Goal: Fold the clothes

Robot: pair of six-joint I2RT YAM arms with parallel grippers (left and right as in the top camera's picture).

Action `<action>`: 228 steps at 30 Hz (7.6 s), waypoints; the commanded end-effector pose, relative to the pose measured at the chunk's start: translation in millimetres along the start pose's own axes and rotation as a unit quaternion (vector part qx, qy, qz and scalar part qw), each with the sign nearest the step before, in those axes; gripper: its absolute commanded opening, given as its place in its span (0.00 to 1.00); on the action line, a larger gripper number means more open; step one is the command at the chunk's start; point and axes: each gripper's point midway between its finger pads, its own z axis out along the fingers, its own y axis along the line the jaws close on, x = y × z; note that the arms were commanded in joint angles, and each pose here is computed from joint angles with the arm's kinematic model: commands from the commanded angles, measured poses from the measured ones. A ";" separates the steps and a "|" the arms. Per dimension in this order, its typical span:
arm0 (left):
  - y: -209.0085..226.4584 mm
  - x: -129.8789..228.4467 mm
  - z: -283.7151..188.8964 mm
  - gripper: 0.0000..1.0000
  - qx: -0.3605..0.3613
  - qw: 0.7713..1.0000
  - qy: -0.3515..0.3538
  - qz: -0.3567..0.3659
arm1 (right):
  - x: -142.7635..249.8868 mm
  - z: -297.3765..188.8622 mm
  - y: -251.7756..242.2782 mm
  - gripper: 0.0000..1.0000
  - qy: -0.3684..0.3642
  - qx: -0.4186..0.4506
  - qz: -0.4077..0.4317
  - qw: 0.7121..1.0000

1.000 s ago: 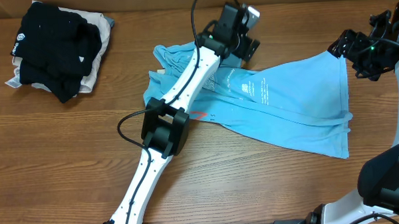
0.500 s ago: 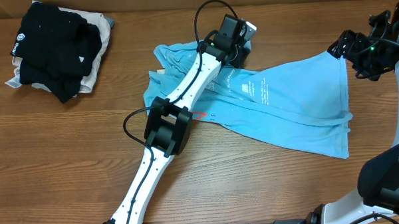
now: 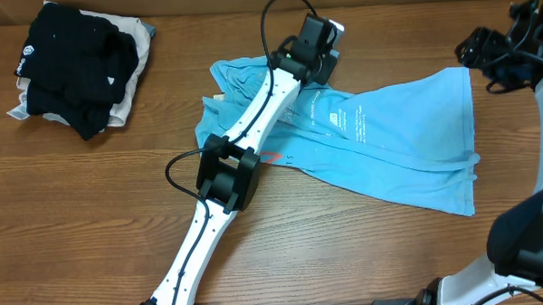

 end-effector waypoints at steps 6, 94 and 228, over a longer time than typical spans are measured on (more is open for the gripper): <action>38.9 -82.9 -85.1 0.04 -0.039 0.993 -0.090 -0.073 | -28.0 73.7 -44.6 0.75 -0.051 0.109 -0.018 0.993; 117.8 59.2 -196.5 0.04 -0.113 0.958 0.231 -0.124 | 92.0 14.3 -78.4 0.04 0.205 0.155 0.119 0.959; 128.1 7.1 -305.4 1.00 -0.075 0.973 0.127 -0.178 | 158.9 -2.2 0.7 0.04 0.186 -0.045 0.039 0.981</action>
